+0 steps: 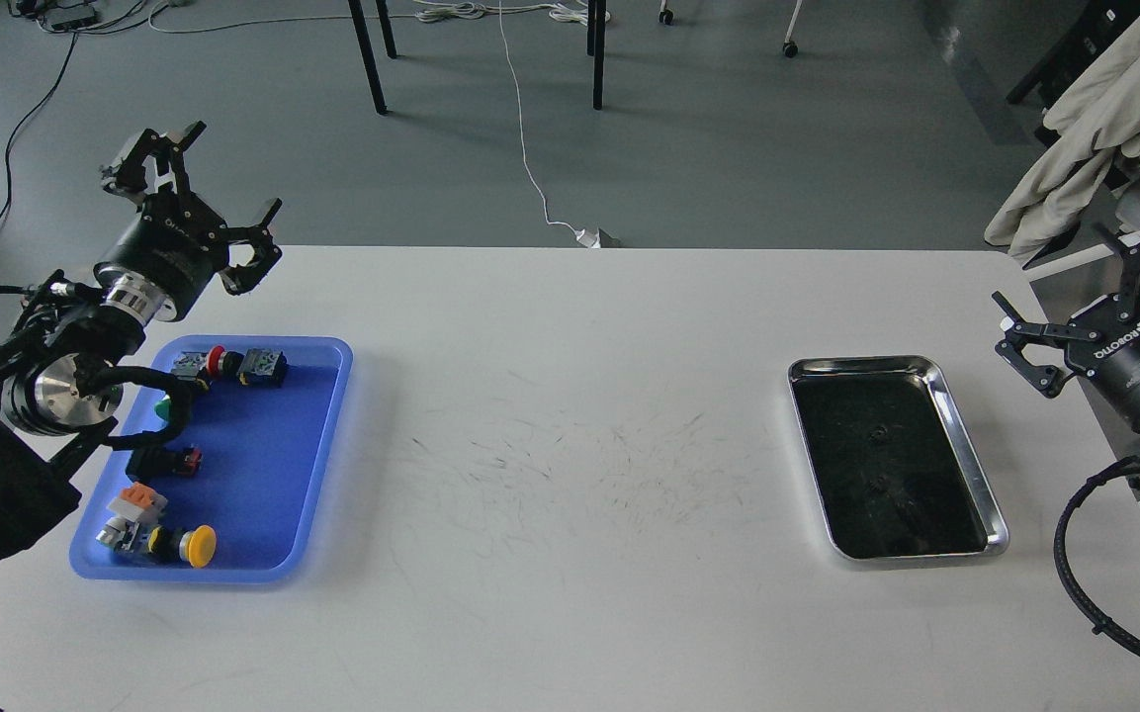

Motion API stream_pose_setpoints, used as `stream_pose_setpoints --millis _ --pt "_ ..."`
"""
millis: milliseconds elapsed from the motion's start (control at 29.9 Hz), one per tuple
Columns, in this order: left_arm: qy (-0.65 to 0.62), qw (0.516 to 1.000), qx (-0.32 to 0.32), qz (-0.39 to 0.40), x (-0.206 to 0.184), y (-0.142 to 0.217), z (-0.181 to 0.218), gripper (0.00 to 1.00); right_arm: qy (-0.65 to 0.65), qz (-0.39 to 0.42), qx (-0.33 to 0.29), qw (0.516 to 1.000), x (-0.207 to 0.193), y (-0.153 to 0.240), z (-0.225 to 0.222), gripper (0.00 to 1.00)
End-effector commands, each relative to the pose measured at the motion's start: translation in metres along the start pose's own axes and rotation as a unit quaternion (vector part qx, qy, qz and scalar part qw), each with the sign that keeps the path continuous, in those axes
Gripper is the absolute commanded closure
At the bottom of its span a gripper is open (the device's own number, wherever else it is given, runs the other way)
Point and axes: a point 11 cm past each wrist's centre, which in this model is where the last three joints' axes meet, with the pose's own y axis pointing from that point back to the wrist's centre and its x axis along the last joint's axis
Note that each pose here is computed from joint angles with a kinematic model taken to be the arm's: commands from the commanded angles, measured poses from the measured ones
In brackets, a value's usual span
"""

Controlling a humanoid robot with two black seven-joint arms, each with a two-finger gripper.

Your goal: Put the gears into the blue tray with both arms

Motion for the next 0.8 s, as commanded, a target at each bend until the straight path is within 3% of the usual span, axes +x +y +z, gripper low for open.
stream_pose_setpoints --millis 0,268,401,635,769 --pt "-0.002 1.0 0.004 0.0 0.001 0.001 -0.003 0.01 0.027 0.002 -0.011 1.0 -0.001 0.004 -0.008 0.01" --pt "-0.019 1.0 0.013 -0.005 0.0 0.002 -0.006 0.01 0.171 -0.011 -0.102 0.98 -0.021 0.013 -0.014 0.01" --pt "-0.019 1.0 0.01 -0.006 -0.001 0.001 -0.004 0.01 0.286 -0.012 -0.171 0.943 -0.032 0.018 -0.028 0.01" --pt "-0.02 1.0 0.002 -0.005 -0.001 0.0 0.001 0.01 0.484 -0.015 -0.294 0.824 -0.055 -0.005 -0.036 0.01" --pt "-0.022 1.0 -0.005 -0.009 -0.005 -0.001 0.005 0.01 0.581 -0.037 -0.356 0.731 -0.069 -0.024 -0.022 0.01"
